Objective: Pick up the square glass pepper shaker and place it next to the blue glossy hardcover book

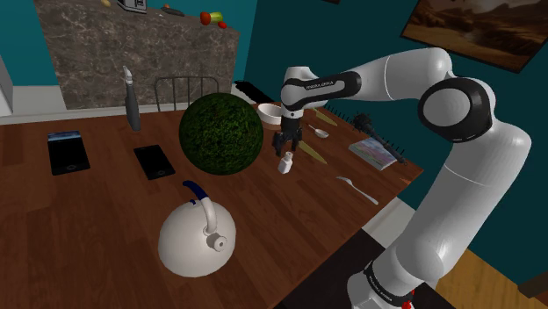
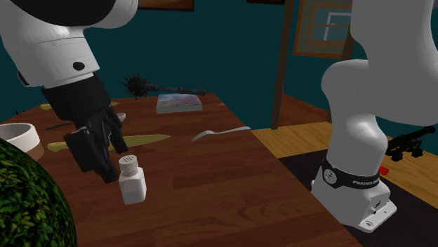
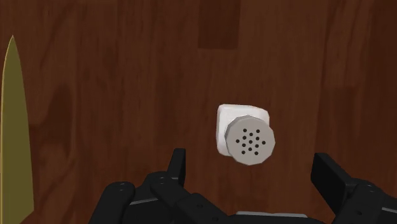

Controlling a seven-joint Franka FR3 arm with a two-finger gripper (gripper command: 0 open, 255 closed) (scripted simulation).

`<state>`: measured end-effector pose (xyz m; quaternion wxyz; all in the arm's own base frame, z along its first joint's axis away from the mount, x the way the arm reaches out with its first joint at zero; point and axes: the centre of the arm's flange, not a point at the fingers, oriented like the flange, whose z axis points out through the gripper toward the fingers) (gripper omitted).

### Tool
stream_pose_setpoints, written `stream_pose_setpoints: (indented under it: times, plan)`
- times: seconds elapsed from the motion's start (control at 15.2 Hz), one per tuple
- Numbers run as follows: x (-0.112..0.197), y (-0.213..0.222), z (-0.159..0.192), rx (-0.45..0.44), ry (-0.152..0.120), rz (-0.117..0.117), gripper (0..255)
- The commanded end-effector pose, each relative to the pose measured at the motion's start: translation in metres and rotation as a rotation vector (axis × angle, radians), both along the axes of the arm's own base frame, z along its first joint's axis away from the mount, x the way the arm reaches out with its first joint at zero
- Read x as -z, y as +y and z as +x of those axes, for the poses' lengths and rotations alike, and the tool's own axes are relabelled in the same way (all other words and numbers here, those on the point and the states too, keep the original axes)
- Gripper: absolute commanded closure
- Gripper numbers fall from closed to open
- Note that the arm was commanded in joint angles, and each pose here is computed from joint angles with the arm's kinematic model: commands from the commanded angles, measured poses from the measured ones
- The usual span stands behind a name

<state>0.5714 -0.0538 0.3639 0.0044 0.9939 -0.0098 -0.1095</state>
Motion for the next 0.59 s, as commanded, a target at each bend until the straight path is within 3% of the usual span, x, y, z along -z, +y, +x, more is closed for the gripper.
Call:
stream_pose_setpoints:
  times: [0.0,0.53]
  plan:
    - [0.009,0.0,0.001,0.002,0.0,-0.001,0]
    - [0.033,-0.001,-0.004,0.002,0.0,-0.001,0]
